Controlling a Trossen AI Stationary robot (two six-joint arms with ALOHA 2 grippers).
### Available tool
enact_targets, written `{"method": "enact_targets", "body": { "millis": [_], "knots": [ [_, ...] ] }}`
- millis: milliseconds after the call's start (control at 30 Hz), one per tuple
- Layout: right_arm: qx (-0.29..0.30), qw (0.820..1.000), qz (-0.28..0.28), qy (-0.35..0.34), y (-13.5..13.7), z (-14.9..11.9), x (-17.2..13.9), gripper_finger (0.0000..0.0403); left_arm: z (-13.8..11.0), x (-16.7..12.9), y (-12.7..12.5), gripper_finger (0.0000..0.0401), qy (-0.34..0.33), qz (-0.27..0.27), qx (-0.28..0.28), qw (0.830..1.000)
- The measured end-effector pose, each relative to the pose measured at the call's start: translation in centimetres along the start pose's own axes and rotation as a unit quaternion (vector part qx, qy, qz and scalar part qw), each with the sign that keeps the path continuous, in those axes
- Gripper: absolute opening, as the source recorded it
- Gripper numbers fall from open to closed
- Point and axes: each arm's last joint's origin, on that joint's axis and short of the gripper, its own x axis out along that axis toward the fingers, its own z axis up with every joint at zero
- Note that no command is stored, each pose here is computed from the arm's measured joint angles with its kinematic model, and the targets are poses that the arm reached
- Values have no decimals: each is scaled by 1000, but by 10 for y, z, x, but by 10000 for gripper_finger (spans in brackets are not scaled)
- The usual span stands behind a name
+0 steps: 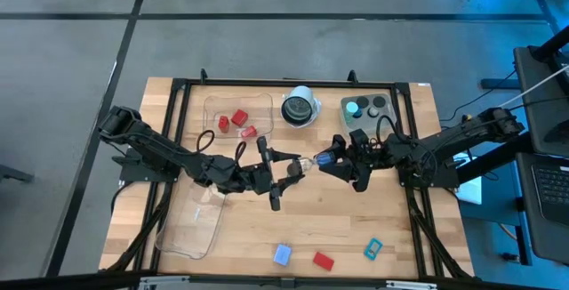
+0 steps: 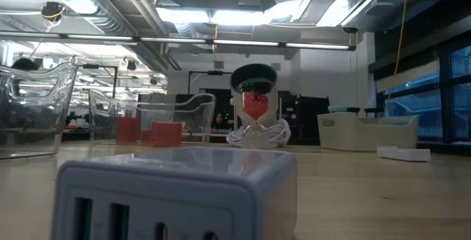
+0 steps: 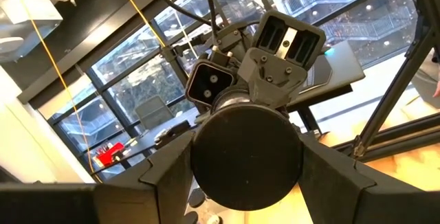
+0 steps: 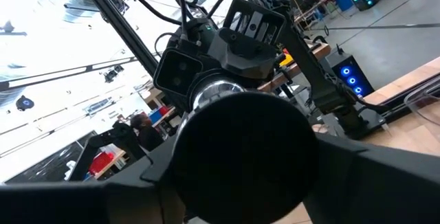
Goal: Pick & Place Office items
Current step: Put the dark blue hourglass into the gray bin
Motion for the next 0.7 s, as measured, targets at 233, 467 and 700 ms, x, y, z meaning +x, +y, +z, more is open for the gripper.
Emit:
{"method": "enact_targets", "body": {
  "millis": [233, 467, 700],
  "knots": [
    [0, 1000, -2, 1, 0, 0, 0, 220, 0, 0, 0, 221, 0, -1, 0, 1000],
    [-1, 1000, -4, 2, -1, -1, 0, 283, 0, 0, 0, 221, 0, 2, 0, 1000],
    [-1, 1000, -8, -3, -1, 0, 0, 283, 0, 0, 0, 221, 0, 1, -8, 1000]
  ]
}}
